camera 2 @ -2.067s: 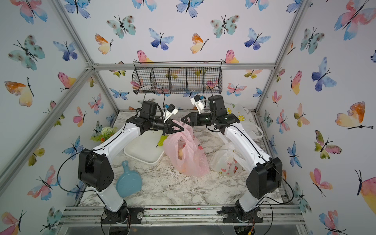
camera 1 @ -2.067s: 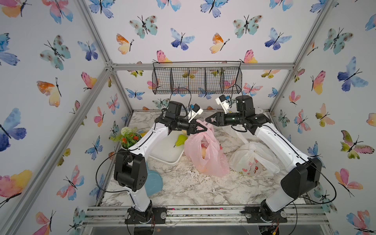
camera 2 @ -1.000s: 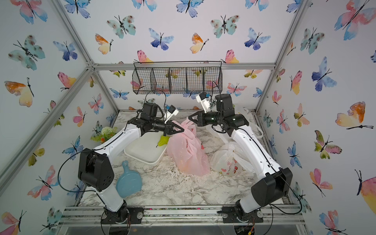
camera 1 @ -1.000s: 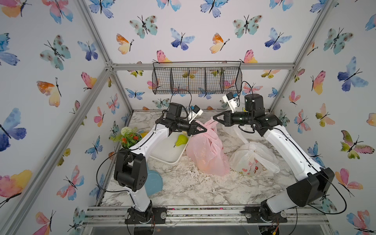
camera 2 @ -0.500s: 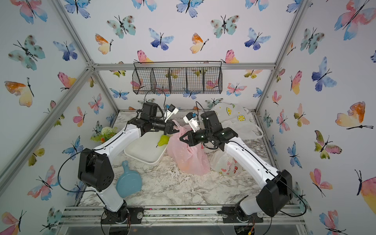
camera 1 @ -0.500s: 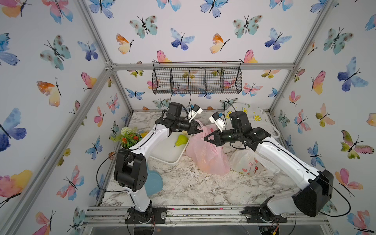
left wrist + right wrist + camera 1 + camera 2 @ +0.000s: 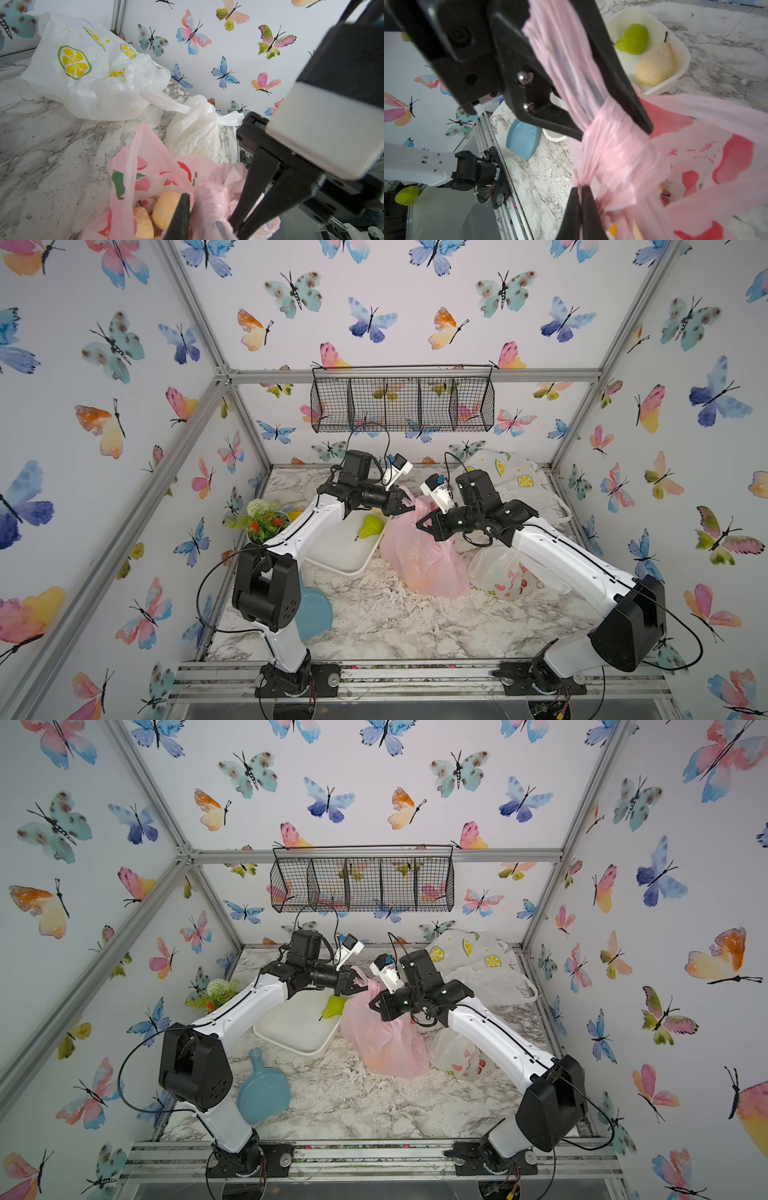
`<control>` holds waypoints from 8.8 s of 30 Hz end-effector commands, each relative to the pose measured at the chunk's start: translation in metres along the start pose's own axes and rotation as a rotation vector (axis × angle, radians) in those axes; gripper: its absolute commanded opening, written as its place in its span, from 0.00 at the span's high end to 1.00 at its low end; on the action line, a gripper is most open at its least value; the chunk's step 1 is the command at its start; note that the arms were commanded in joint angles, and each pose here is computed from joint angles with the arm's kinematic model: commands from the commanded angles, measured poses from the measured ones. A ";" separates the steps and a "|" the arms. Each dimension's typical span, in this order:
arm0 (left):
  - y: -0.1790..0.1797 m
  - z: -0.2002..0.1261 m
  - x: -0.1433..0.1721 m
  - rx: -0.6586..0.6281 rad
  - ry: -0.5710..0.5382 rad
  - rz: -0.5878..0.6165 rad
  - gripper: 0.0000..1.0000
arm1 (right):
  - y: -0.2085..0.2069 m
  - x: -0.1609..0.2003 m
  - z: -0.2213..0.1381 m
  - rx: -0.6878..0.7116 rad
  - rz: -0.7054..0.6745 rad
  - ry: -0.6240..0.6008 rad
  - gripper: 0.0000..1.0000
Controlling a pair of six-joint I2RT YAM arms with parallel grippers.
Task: Place the pears into plastic bags & tie knots
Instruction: Tie the plastic bag at the center of the board.
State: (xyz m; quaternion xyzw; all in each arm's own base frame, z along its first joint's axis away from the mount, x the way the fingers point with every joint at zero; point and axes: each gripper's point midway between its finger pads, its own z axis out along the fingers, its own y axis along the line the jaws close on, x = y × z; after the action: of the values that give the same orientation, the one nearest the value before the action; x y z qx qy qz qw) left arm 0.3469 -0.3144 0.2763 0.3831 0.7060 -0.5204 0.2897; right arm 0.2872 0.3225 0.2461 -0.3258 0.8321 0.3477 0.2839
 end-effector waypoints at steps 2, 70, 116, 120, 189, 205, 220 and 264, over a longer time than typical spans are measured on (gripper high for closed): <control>-0.016 -0.010 0.000 0.009 -0.002 0.077 0.74 | -0.010 0.006 0.004 0.019 -0.052 0.023 0.97; -0.036 -0.011 -0.008 -0.095 -0.090 0.225 1.00 | -0.045 -0.005 -0.021 0.201 -0.180 0.197 0.44; -0.039 -0.011 -0.011 -0.094 -0.101 0.238 1.00 | -0.060 -0.010 -0.007 0.283 -0.199 0.158 0.73; -0.039 -0.018 -0.005 -0.098 -0.105 0.224 0.79 | -0.062 -0.008 -0.007 0.291 -0.221 0.090 0.83; -0.057 -0.021 0.042 -0.160 -0.265 0.176 0.61 | 0.012 -0.039 -0.031 -0.324 -0.247 -0.731 0.95; -0.080 -0.026 0.044 -0.053 -0.393 0.149 0.53 | 0.014 -0.039 -0.025 -0.354 -0.209 -0.675 0.96; -0.058 -0.042 0.028 0.025 -0.410 -0.429 0.66 | 0.013 -0.035 -0.020 -0.350 -0.220 -0.643 0.96; -0.050 0.001 0.028 0.076 -0.437 -0.587 0.85 | 0.013 -0.033 -0.020 -0.350 -0.202 -0.631 0.92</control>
State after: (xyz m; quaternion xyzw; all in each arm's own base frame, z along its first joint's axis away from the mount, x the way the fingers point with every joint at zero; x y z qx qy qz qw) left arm 0.2885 -0.3142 0.2674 0.0421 0.6994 -0.6700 0.2452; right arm 0.2972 0.3260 0.2795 -0.3240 0.6005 0.5359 0.4972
